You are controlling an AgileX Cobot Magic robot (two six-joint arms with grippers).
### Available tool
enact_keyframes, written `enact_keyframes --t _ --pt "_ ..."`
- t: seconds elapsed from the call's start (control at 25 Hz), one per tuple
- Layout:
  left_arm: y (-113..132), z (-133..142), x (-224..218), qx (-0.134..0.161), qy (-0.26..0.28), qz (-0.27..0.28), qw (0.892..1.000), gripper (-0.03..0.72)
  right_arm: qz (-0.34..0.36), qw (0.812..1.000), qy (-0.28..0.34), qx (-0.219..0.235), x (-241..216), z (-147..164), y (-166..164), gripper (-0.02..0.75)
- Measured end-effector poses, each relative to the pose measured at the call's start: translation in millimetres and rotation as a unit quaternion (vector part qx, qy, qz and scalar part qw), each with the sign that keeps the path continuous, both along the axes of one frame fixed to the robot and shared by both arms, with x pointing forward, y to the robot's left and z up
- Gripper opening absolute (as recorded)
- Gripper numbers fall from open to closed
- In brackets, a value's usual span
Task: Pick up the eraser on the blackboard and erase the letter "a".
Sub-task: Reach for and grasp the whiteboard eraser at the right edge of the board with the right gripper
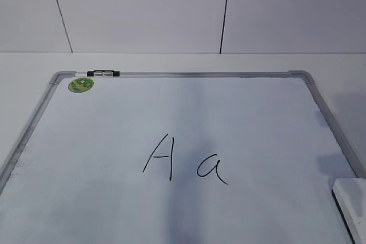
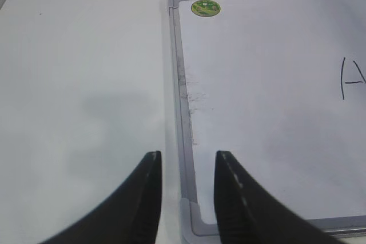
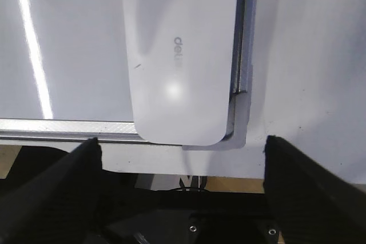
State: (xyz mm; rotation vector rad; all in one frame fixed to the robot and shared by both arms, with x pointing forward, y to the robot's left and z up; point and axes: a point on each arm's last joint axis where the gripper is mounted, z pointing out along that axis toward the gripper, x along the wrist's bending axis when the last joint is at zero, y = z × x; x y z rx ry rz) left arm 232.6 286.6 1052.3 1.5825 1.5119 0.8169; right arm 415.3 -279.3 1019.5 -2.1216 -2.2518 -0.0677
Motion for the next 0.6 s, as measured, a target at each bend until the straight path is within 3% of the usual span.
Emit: enact_keyframes --t 0.6 --pt "0 0 0 0.0 0.0 0.0 1.0 0.235 -0.001 1.0 -0.001 -0.001 22 -21 2 0.675"
